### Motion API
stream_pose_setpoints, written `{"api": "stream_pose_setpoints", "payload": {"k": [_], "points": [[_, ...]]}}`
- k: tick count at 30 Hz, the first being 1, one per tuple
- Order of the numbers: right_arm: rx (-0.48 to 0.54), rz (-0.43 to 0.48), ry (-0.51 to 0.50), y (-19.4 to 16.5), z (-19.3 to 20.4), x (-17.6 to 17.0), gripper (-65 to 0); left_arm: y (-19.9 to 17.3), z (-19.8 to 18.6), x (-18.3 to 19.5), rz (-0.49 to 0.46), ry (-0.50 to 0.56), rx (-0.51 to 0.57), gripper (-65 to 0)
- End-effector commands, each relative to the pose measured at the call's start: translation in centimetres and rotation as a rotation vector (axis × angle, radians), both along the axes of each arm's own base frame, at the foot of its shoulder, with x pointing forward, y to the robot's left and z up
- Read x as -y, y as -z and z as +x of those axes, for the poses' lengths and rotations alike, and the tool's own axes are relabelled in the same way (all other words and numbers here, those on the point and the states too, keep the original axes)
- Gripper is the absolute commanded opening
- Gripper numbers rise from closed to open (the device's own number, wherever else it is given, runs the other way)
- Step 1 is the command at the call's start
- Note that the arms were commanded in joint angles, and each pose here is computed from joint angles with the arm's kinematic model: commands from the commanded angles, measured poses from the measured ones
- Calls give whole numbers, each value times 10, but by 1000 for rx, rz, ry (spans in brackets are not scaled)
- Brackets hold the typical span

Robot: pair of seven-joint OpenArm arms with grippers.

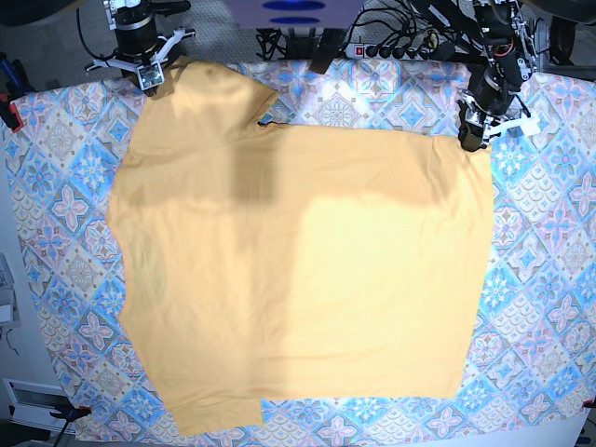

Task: Fold the T-shirt properly
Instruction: 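Regrasp the shoulder corner with the right gripper, left gripper holding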

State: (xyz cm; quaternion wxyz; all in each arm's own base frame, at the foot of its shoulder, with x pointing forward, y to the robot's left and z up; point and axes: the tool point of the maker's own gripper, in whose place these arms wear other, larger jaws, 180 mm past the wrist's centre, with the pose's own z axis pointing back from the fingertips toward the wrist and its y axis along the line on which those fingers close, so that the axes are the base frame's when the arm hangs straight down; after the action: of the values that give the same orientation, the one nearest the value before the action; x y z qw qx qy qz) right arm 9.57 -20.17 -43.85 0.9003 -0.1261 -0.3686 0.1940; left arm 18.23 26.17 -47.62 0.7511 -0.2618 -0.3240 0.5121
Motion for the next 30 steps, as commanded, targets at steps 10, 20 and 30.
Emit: {"api": "stream_pose_setpoints", "payload": {"k": [10,20,30], "points": [[8,32,-52,-2,-3,-19,-502,-5,0,-7,14,4,8,-650],[-130,-9,-270,24,-40,-68,-480,-5,0,-7,16,4,8,-650],[-151,-8,-286,30,-46,-73,-436,-5,-1,-7,16,4,6,-650]]}}
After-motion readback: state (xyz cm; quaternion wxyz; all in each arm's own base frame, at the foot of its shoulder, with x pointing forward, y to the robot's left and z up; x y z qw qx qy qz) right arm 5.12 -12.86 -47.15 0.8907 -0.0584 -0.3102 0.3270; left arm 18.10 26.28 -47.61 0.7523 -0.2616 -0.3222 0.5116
